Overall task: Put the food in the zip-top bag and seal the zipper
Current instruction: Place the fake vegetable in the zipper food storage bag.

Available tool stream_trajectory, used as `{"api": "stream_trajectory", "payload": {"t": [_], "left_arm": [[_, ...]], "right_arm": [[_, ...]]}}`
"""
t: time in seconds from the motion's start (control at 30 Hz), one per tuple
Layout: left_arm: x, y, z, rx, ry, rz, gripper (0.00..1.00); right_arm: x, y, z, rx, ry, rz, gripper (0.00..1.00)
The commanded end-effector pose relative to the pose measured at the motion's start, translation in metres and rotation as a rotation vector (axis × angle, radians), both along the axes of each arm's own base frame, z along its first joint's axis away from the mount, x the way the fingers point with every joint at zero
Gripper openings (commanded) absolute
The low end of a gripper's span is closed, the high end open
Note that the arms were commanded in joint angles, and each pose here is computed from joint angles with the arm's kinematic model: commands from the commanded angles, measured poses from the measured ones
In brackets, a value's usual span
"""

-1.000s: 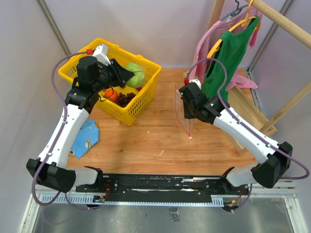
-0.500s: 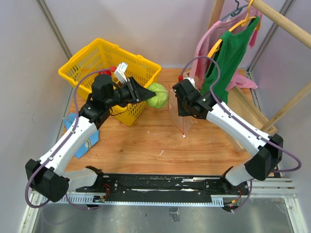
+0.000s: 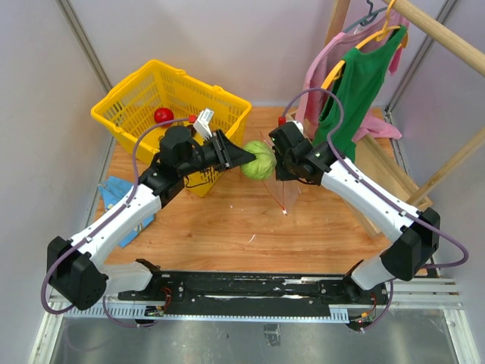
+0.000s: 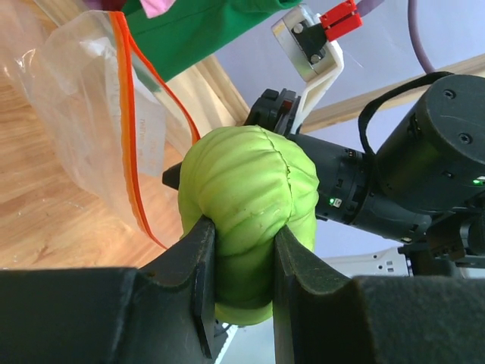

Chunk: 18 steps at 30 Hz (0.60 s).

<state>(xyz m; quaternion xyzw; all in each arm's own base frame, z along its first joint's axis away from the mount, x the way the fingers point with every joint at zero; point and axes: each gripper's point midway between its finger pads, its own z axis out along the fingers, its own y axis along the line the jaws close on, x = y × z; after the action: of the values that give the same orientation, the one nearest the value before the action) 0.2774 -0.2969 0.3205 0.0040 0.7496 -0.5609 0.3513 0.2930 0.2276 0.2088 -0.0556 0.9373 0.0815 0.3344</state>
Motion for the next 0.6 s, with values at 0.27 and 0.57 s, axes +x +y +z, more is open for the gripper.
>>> {"api": "stream_trajectory", "payload": {"t": [0.27,0.57], "left_arm": [[0.028,0.017,-0.083,0.245,0.160,0.216,0.00],[0.034,0.019,-0.086,0.343,0.149,0.271,0.00]], "right_arm": [[-0.004,0.044,0.046,0.250,-0.104,0.147,0.01],[-0.007,0.055,0.045,0.301,-0.093,0.195,0.01]]}}
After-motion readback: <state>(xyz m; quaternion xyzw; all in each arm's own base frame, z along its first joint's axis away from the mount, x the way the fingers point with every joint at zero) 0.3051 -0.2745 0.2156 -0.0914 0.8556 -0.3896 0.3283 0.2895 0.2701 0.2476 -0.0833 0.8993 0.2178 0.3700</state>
